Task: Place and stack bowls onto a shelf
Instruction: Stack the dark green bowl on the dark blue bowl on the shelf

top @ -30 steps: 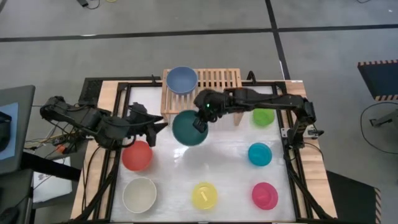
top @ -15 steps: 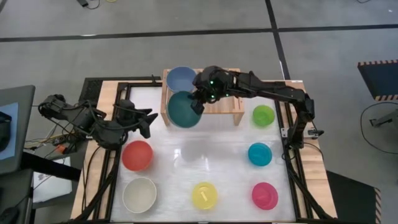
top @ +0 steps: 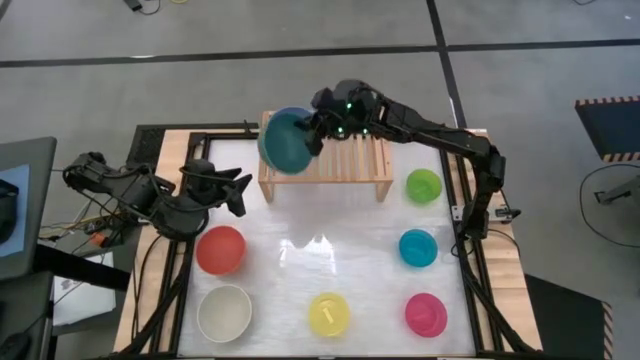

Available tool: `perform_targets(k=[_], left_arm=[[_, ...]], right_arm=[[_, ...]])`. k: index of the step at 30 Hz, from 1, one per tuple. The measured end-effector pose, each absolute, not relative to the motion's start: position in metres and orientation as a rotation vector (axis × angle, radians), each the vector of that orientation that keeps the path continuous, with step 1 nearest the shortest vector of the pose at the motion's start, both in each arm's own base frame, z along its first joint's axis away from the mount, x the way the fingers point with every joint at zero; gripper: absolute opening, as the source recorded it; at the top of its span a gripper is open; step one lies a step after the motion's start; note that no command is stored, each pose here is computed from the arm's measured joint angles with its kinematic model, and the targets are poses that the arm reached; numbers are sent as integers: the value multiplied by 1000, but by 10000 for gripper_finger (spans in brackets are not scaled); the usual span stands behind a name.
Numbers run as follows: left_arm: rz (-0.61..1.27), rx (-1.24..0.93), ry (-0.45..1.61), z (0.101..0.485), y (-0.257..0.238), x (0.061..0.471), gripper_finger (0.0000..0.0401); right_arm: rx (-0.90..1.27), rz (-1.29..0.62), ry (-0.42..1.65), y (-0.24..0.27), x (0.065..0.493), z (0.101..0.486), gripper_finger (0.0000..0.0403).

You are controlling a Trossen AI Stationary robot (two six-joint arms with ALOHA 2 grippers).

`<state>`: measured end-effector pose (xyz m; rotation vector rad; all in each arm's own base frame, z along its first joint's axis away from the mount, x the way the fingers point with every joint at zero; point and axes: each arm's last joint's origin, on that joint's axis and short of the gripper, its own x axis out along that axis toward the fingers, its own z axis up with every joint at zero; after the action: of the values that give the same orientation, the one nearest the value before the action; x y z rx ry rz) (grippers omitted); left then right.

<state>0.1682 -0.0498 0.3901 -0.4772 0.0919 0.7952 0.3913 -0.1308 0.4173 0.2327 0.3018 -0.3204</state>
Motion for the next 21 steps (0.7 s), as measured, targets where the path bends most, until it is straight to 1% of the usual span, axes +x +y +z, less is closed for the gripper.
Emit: perform_targets(k=[4,7,12,16,21], left_arm=[[845,-385,105,391,-42,166,173],[868,-363,99,399,-31,157,173],[930,-339,87,407,-10,141,173],[924,-328,106,412,1,129,173],[921,-322,126,413,8,121,173]], right_arm=[[269,-363,150,-151,388,430,25],[285,-388,76,-167,393,429,25],[338,-440,176,-192,411,409,25],[360,-465,260,-203,417,407,25],[404,-537,421,-220,417,389,31]])
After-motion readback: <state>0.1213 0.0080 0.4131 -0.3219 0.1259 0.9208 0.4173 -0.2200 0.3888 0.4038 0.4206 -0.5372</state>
